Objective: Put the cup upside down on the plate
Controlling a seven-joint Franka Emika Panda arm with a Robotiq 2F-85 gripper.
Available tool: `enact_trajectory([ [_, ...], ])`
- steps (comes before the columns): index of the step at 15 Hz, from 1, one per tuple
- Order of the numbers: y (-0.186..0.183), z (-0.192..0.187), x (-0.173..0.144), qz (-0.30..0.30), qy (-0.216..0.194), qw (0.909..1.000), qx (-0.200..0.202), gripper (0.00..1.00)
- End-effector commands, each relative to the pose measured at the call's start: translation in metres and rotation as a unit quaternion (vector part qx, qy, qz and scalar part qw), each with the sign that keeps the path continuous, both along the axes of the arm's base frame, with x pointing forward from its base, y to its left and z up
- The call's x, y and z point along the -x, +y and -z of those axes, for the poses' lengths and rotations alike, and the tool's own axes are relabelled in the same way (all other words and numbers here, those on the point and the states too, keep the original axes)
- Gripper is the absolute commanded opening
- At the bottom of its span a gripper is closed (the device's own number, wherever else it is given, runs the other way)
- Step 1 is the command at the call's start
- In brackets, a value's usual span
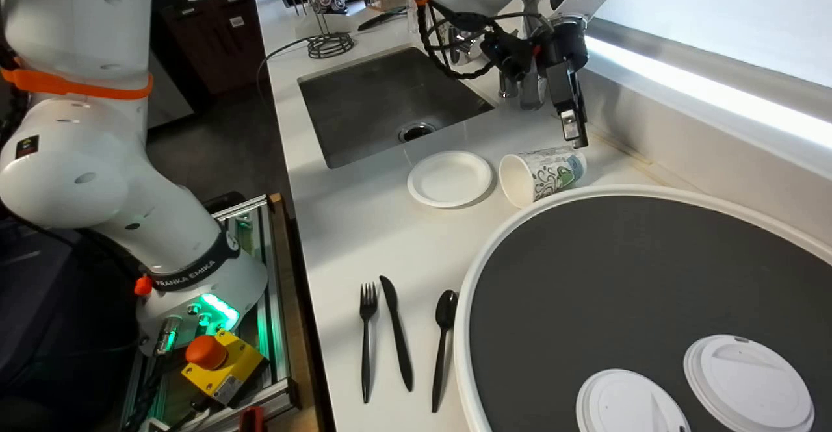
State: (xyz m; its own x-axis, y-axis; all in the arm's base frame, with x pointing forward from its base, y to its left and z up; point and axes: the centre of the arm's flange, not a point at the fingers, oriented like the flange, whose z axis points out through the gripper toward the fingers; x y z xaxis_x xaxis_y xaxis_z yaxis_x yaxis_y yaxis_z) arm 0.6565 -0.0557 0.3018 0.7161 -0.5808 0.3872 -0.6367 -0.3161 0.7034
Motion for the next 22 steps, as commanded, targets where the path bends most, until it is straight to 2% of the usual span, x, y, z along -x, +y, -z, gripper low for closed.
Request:
enact_trajectory([
  [1, 0.005, 0.005, -0.007, 0.027, 0.005, 0.9996, 0.001, 0.83],
  [2, 0.007, 0.004, -0.008, 0.032, 0.003, 0.9995, -0.001, 0.84],
  [4, 0.013, 0.002, -0.012, 0.047, -0.004, 0.9988, -0.011, 0.98],
  [5, 0.017, 0.000, -0.012, 0.056, -0.007, 0.9983, -0.015, 1.00],
  [12, 0.036, 0.009, -0.010, 0.117, -0.025, 0.9924, -0.026, 0.99],
  [16, 0.036, 0.017, -0.010, 0.159, -0.037, 0.9860, -0.032, 1.00],
  [22, 0.040, 0.026, -0.014, 0.182, -0.048, 0.9815, -0.035, 1.00],
])
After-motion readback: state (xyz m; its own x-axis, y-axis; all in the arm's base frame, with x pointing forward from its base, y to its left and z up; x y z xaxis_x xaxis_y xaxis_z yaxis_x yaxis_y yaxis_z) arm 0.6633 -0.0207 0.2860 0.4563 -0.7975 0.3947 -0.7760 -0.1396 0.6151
